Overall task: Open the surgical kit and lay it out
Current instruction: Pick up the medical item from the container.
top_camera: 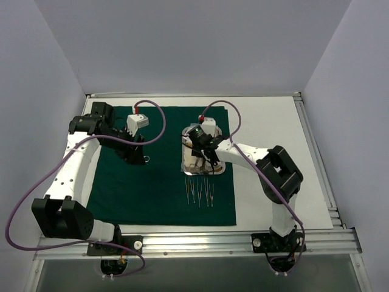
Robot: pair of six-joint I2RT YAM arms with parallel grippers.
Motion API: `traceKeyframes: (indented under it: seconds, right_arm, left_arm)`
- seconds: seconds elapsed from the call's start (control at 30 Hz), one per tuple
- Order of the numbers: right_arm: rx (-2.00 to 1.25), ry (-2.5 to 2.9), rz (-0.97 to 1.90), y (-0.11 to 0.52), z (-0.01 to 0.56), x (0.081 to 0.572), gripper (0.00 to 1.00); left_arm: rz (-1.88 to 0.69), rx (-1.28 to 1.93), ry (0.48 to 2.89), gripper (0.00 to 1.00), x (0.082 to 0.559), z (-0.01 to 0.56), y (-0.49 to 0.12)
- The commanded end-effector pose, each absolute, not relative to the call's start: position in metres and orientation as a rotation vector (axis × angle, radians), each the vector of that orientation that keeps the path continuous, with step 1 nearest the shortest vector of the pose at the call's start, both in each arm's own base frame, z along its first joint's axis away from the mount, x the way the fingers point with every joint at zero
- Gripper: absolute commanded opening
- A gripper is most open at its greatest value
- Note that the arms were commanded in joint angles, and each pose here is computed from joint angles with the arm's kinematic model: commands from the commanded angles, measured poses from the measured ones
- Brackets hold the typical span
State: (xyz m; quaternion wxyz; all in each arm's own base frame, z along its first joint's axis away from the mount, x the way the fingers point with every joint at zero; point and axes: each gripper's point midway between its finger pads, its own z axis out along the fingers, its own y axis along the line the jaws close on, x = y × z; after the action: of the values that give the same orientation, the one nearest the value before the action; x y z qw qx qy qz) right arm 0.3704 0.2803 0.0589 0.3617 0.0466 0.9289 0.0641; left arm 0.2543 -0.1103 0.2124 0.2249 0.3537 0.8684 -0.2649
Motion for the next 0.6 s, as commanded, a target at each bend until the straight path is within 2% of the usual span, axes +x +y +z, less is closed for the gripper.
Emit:
traceKeyframes:
  seconds: [0.0, 0.1, 0.57]
  right_arm:
    - [0.112, 2.385, 0.162, 0.284, 0.064, 0.381, 0.33]
    - [0.108, 2.408, 0.149, 0.285, 0.051, 0.381, 0.3]
    - [0.096, 2.504, 0.142, 0.286, 0.012, 0.364, 0.29]
  left_arm:
    - [-0.705, 0.992, 2.37, 0.68, 0.262, 0.212, -0.107]
    - [-0.719, 0.991, 2.377, 0.69, 0.264, 0.209, -0.108]
    - [-0.728, 0.995, 2.379, 0.68, 0.268, 0.206, -0.108]
